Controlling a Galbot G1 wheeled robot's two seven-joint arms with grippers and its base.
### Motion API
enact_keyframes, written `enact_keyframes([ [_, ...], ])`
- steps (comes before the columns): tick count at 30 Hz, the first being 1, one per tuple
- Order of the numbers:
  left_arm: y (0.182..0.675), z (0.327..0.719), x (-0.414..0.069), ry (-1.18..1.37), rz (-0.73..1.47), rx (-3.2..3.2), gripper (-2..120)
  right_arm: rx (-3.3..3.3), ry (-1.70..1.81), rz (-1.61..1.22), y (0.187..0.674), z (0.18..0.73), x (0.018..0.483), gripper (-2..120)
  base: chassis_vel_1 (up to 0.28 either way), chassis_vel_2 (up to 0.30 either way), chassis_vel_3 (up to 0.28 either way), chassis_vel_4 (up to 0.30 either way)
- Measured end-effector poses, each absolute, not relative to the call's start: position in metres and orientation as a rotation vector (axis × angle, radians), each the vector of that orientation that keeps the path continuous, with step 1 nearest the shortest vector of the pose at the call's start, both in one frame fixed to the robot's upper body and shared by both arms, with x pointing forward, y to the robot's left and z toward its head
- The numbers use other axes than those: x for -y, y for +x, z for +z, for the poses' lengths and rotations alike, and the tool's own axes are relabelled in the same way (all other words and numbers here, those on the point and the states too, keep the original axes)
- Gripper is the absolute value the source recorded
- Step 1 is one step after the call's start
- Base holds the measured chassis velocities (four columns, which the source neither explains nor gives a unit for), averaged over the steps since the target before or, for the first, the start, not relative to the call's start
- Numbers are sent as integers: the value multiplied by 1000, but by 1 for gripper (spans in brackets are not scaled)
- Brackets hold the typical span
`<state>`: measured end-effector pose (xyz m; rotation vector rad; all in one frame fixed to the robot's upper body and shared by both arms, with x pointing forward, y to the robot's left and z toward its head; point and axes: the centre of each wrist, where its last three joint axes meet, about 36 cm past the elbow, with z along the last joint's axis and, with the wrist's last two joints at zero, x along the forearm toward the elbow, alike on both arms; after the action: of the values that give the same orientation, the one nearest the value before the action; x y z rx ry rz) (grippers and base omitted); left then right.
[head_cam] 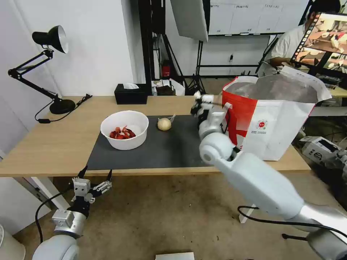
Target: Pick up the trash from the table and place it into the takeout bag.
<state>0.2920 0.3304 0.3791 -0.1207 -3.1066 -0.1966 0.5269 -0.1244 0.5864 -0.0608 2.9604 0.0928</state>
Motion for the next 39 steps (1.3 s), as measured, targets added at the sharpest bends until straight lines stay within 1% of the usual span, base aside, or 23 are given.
enact_keyframes([
  [2,291,379,-329,-122,-190,3106,100,-2937,37,39,531,612,133,0,0,0,0,0],
  [3,291,379,-329,-122,-190,3106,100,-2937,37,39,531,612,133,0,0,0,0,0],
  [6,291,379,-327,-123,-183,3108,100,-2946,186,-19,545,635,152,0,0,0,0,0],
  [13,298,381,-330,-131,-190,3116,100,-3019,286,32,560,642,175,0,0,0,0,0],
  [20,297,381,-330,-127,-174,3113,100,-3044,346,43,569,637,183,0,0,0,0,0],
  [21,297,382,-330,-126,-171,3114,100,-3044,350,43,570,637,183,4,0,0,0,0],
  [22,297,382,-330,-126,-171,3114,100,-3044,350,43,570,637,183,4,0,0,0,0],
  [24,297,383,-330,-129,-165,3118,100,-3043,355,42,570,637,183,13,0,0,0,0],
  [25,297,384,-330,-130,-164,3119,100,-3041,362,41,570,637,184,19,0,0,0,0],
  [26,297,384,-330,-130,-164,3119,100,-3041,362,41,570,637,184,19,0,0,0,0],
  [28,297,385,-330,-132,-161,3119,100,-3040,369,39,567,636,186,28,0,0,0,0],
  [29,297,385,-330,-132,-161,3119,100,-3040,369,39,567,636,186,28,0,0,0,0],
  [30,297,384,-330,-132,-161,3119,100,-3042,370,38,566,635,187,34,0,0,0,0],
  [31,297,384,-329,-133,-158,3118,100,-3043,372,36,564,633,189,37,0,0,0,0],
  [32,297,384,-329,-133,-158,3118,100,-3043,372,36,564,633,189,37,0,0,0,0],
  [33,297,384,-329,-133,-156,3118,100,-3044,373,34,563,632,190,44,0,0,0,0],
  [36,297,383,-328,-134,-154,3117,100,-3046,374,27,560,630,193,59,0,0,0,0],
  [37,297,383,-328,-134,-154,3117,100,-3046,374,27,560,630,193,59,0,0,0,0],
  [39,297,385,-328,-136,-154,3120,100,-3050,365,28,557,628,193,69,0,0,0,0],
])
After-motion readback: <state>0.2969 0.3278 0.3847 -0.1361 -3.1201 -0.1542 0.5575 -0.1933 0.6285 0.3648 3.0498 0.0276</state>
